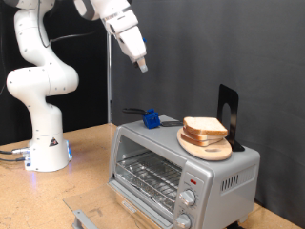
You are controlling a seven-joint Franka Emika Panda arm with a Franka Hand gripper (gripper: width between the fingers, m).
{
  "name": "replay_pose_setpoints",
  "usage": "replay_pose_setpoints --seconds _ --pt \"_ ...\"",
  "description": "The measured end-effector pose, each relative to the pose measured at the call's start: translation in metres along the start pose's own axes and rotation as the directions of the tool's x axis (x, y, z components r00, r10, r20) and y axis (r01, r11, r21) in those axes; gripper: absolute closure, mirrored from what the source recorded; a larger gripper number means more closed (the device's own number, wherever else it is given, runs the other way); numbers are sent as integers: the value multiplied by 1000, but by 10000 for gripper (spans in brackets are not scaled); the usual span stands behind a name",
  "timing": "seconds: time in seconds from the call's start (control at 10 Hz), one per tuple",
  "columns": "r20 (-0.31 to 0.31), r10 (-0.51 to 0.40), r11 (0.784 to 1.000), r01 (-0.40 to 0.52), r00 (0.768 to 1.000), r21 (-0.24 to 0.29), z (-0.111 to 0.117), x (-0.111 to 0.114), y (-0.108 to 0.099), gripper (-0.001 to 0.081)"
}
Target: Make a piece of toast with the oven
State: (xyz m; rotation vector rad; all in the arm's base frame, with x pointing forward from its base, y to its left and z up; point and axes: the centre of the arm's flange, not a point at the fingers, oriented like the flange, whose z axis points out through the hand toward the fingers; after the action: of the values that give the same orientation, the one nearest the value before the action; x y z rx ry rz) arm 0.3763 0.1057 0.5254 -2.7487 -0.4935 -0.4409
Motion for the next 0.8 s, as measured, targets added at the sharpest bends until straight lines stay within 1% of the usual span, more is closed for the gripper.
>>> replay_pose_setpoints --seconds 0.2,0.4,0.6,0.8 --pt "-13 -17 1000 17 1000 -26 20 1 0 124" --pt "-12 -56 998 55 998 -33 39 -2 6 124" --pt "4 -73 997 73 997 -21 58 -8 15 124" --pt "30 -56 998 56 998 -7 73 -14 23 124"
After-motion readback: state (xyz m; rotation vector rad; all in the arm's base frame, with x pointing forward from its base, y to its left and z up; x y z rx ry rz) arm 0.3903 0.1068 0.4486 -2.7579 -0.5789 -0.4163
